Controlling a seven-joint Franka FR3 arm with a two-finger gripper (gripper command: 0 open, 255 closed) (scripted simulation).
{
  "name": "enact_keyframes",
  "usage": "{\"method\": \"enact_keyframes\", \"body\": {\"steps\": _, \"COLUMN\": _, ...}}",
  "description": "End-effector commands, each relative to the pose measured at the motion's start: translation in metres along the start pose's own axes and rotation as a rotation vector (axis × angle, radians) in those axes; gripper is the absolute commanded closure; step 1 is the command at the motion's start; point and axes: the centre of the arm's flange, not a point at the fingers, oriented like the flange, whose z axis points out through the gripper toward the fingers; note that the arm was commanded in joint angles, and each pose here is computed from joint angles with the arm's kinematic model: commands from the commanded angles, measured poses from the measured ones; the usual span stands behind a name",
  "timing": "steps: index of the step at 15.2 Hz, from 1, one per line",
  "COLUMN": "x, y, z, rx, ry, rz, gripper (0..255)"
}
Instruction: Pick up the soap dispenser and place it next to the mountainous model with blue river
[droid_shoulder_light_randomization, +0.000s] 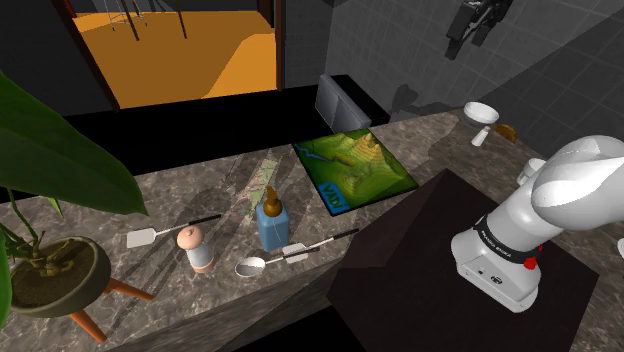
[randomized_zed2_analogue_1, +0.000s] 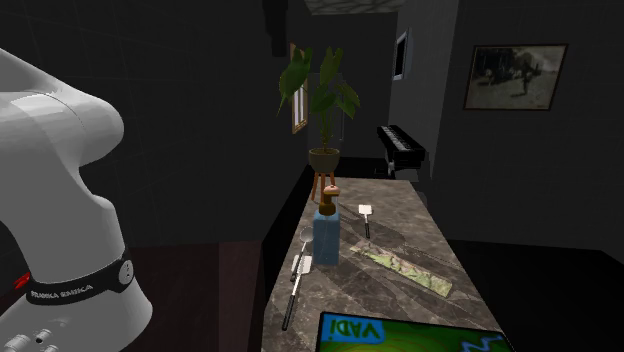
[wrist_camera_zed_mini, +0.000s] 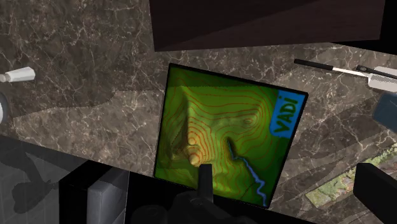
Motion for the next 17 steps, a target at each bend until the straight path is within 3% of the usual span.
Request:
{"method": "enact_keyframes", "body": {"steps": 1, "x": 0.0, "y": 0.0, "z": 0.0, "rx": 0.0, "ry": 0.0, "rz": 0.0, "gripper": 0}}
{"method": "enact_keyframes", "body": {"steps": 17, "x": 0.04, "y": -0.161, "z": 0.12, "rx": 0.051, "ry": -0.005, "rz": 0.005, "gripper": 0}}
